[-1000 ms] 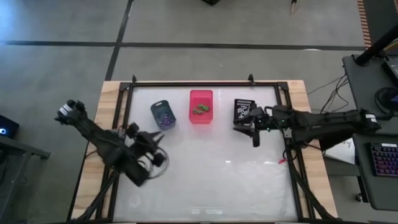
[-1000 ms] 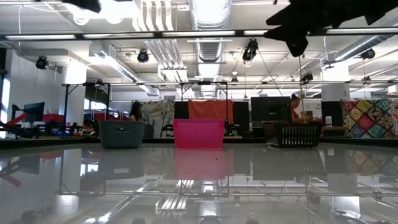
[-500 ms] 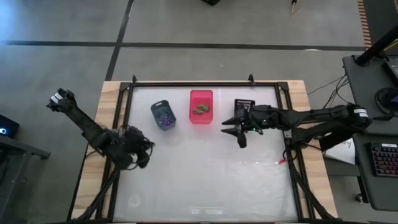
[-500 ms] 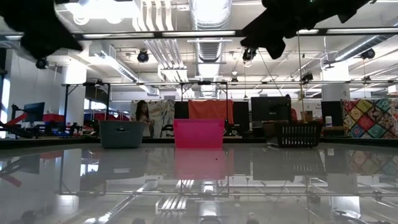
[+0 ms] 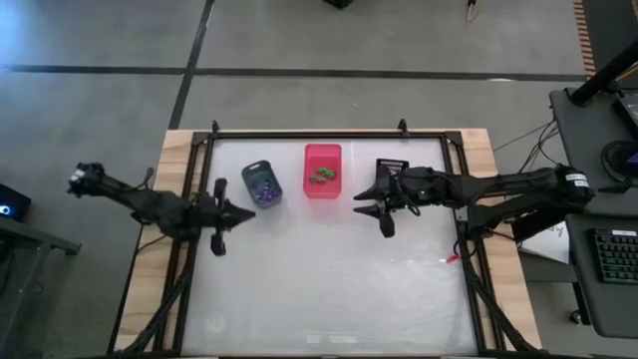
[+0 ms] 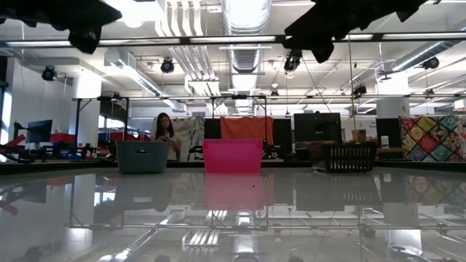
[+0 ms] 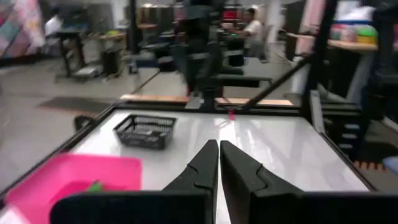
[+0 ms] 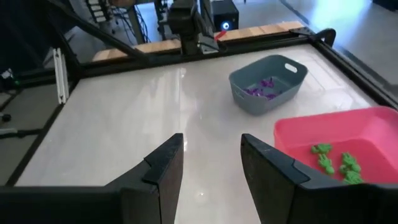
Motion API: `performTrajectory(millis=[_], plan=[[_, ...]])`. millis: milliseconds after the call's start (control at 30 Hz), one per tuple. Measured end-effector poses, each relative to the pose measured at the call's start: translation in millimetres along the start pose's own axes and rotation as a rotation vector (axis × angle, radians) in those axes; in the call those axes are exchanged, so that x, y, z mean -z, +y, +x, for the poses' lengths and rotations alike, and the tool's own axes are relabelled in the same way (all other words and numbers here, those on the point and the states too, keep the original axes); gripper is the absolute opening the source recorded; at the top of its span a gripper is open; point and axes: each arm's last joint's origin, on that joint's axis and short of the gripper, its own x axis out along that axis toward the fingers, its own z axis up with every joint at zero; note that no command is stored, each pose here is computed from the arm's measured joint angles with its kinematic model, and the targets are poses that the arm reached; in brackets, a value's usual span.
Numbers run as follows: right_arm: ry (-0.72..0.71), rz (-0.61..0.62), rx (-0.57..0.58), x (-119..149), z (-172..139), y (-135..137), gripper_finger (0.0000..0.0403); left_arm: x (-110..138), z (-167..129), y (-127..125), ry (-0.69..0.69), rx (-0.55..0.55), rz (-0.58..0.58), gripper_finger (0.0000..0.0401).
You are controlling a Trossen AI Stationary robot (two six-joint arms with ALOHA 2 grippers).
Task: Sort Halloween decoration
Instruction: Return to Home Position
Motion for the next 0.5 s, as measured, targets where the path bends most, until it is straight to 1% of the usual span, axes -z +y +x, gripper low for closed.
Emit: performTrajectory(millis=[133, 200, 233, 267, 333, 367, 433, 500], plan=[[-0.008, -0.052, -0.006, -3, -10, 2, 0.0153, 4, -9, 14, 0.035, -0.083, -0.148, 0.0000], [-0.005, -0.088, -0.008, -2, -14, 3, 0.0153, 7, -12, 17, 0.038, -0.111, -0.289, 0.0000], [-0.008, -0.122, -0.008, -1, -16, 3, 0.0153, 9, -12, 18, 0.008, -0.148, -0.338, 0.0000], [-0.009, -0.164, -0.008, 0, -18, 3, 0.0153, 12, -11, 18, -0.026, -0.186, -0.334, 0.0000], [-0.006, -0.260, -0.007, 4, -22, 3, 0.0153, 15, -8, 19, -0.076, -0.201, -0.212, 0.0000], [-0.008, -0.289, -0.007, 6, -24, 3, 0.0153, 15, -9, 20, -0.105, -0.197, -0.158, 0.0000], [-0.036, -0.287, 0.000, 5, -31, 2, 0.0153, 8, -14, 24, -0.175, -0.170, -0.100, 0.0000], [-0.059, -0.284, 0.002, 6, -39, 1, 0.0153, 4, -20, 26, -0.212, -0.112, -0.040, 0.0000]])
